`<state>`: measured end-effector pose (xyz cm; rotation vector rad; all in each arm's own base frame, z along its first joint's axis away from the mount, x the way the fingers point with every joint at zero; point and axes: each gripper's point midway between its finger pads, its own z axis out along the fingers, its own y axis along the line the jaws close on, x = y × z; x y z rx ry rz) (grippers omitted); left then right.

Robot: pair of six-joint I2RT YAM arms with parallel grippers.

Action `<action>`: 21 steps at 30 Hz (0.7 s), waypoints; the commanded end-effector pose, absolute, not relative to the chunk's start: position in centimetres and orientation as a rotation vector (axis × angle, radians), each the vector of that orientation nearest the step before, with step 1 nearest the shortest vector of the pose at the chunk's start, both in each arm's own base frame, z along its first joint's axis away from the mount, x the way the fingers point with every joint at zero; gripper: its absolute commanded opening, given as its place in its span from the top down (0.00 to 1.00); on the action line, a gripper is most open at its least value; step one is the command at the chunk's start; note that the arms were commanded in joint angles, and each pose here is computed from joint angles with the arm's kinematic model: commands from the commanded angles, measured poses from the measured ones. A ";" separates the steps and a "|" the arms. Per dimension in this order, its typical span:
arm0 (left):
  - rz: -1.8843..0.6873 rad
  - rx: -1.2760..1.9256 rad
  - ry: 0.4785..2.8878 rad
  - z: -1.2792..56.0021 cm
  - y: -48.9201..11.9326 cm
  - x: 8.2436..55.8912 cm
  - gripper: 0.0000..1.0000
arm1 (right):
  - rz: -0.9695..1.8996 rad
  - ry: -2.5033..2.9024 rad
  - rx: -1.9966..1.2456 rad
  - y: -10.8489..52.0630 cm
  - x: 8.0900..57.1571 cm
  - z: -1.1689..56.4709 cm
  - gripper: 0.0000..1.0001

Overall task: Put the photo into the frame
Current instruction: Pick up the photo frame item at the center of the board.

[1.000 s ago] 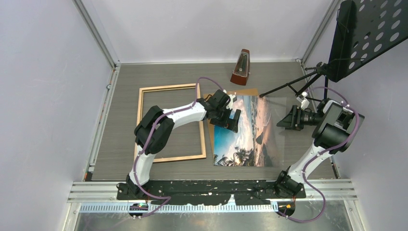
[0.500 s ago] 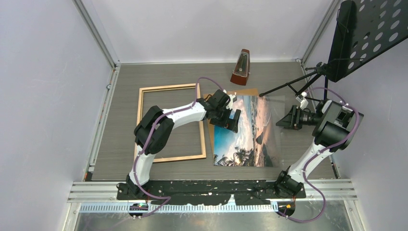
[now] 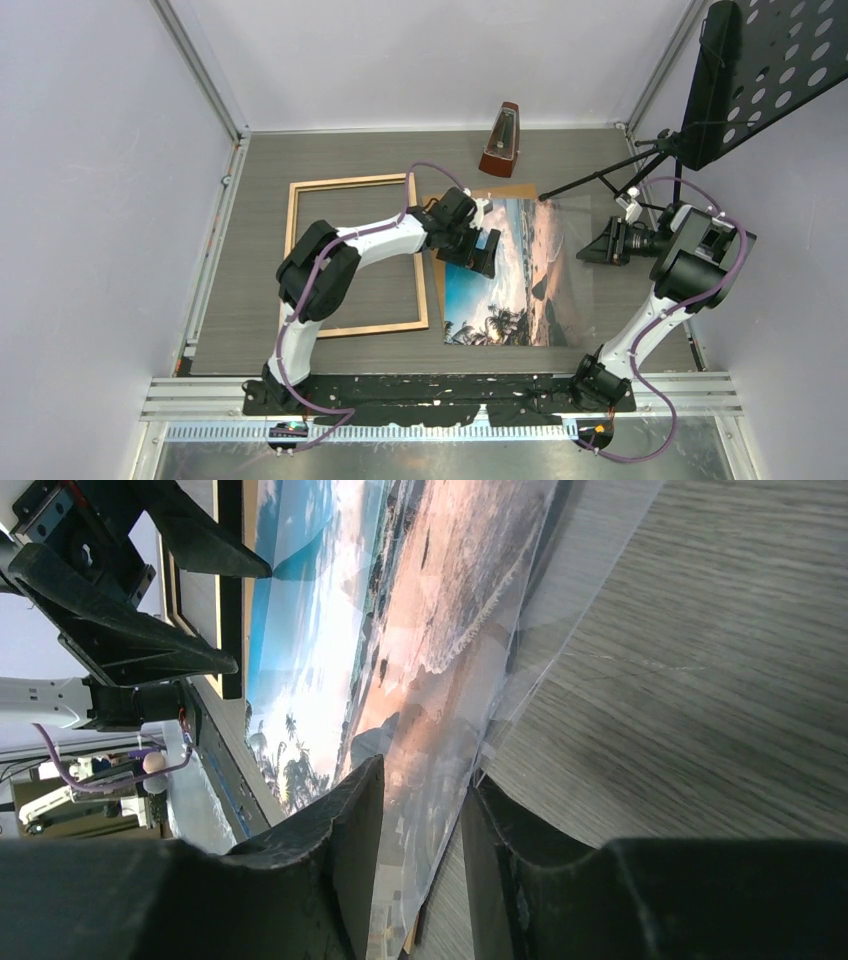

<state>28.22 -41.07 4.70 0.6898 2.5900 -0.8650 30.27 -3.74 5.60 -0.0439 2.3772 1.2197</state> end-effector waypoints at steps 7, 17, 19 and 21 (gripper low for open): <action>-1.101 0.805 2.534 5.8 -43.3 24.8 0.01 | 1.314 2.347 -0.013 -2.8 29.9 6.5 0.74; -1.144 0.835 2.430 8.6 -43.0 25.2 0.01 | 1.341 2.321 -0.021 -2.0 29.1 7.5 0.94; -1.143 0.831 2.403 9.4 -42.6 25.6 0.01 | 1.353 2.318 -0.022 -1.8 28.9 7.8 0.94; -1.128 0.824 2.371 10.2 -42.0 26.1 0.01 | 1.357 2.309 -0.029 -1.7 28.8 8.2 0.94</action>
